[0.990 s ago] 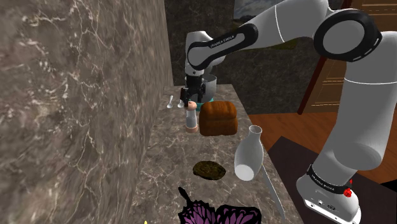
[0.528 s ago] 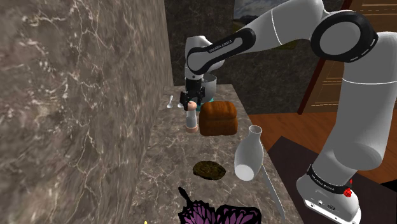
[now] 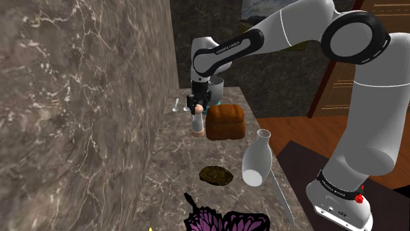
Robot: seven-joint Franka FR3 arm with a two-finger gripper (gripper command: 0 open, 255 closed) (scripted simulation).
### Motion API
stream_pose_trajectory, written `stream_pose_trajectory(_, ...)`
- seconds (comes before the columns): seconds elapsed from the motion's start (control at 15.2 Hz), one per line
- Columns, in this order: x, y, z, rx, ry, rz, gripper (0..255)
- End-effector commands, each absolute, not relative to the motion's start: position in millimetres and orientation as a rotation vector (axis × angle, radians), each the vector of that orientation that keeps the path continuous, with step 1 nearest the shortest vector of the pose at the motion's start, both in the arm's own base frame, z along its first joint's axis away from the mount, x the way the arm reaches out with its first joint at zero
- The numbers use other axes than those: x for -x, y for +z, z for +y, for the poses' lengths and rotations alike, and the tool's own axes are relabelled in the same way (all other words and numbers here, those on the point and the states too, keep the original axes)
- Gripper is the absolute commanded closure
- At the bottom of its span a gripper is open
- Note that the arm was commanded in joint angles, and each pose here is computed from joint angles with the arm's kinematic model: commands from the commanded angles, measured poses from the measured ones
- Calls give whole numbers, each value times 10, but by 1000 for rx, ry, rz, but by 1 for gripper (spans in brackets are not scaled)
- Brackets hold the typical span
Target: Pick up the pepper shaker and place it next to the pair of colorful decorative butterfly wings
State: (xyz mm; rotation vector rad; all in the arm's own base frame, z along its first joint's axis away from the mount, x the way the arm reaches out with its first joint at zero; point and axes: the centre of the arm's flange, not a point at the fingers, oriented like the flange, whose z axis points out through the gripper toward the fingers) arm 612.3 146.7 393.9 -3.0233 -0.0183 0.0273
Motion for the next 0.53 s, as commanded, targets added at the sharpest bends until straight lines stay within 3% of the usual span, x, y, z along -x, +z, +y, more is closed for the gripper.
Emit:
stream_pose_trajectory(0.0, -6123, 3936, 1466, 3023, 28, -18, 255)
stream_pose_trajectory(0.46, -6121, 4041, 1465, 3023, 28, -18, 255)
